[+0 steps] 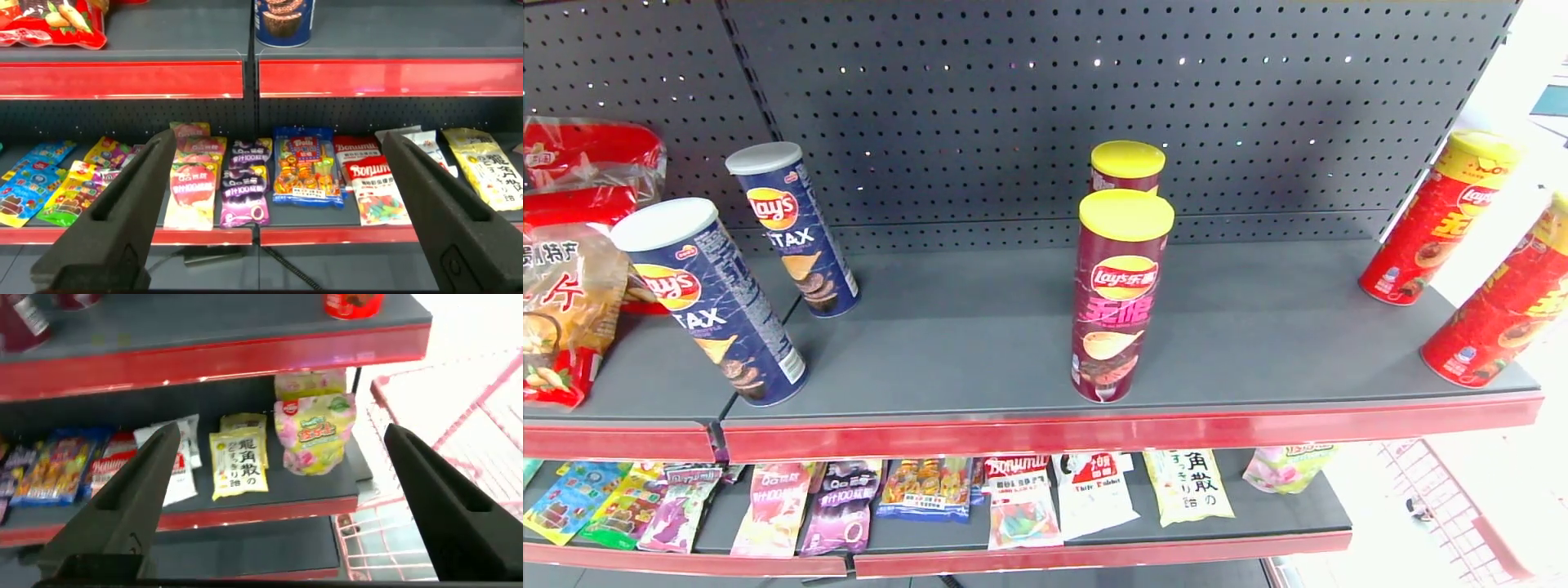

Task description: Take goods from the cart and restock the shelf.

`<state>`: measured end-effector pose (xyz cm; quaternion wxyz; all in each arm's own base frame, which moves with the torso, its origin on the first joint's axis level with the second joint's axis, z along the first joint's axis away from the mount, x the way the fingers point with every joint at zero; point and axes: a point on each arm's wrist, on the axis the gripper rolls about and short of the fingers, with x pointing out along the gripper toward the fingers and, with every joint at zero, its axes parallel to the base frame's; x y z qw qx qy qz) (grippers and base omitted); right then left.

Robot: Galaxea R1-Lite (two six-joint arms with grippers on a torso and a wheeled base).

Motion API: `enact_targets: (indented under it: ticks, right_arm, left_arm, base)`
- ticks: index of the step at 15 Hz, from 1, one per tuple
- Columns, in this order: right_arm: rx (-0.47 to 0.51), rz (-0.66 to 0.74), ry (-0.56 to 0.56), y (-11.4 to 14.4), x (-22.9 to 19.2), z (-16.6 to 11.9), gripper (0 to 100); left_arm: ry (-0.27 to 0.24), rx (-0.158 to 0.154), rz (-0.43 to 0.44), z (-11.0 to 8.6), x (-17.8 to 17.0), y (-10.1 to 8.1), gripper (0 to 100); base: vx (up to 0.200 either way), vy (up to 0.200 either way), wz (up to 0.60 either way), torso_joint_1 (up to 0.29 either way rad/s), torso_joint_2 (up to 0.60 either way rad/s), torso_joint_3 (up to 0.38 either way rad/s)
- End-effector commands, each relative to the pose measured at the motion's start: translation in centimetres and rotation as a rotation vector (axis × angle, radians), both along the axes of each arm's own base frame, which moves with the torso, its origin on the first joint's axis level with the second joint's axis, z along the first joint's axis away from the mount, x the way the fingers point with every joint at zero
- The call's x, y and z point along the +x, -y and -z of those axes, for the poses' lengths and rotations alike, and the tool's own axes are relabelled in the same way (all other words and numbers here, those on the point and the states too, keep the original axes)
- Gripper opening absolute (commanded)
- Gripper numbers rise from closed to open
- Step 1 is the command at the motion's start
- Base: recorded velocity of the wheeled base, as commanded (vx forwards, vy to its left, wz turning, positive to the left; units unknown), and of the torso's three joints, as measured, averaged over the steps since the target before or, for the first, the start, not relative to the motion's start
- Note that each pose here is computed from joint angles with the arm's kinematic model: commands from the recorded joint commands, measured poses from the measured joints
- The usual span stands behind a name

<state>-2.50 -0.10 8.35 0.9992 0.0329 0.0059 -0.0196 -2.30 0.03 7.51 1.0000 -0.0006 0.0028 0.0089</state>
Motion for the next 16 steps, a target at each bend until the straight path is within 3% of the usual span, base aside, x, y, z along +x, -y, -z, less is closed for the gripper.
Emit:
enact_targets:
  ticks: [1,6,13,16]
  right_arm:
    - [-0.034,0.016,0.009,0.02,-0.07,0.1,100]
    - [-0.007,0.052,0.008,0.1,-0.07,0.15,100]
    - [-0.097,-0.044,0.012,-0.11,0.23,0.78,100]
    - [-0.067,-0.042,0.009,-0.1,0.24,0.8,100]
  left_arm:
    - [-0.001,0.0,-0.001,0.0,0.01,0.0,100]
    - [-0.002,0.0,-0.001,0.01,0.01,0.0,100]
    - [-0.001,0.0,-0.001,0.0,0.01,0.0,100]
    - [-0.002,0.0,-0.001,0.01,0.01,0.0,100]
  base:
    - [0.0,0.0,0.0,0.0,0.0,0.0]
    - [0.0,0.0,0.0,0.0,0.0,0.0]
    - [0.0,0.0,0.0,0.0,0.0,0.0]
    - [0.0,0.0,0.0,0.0,0.0,0.0]
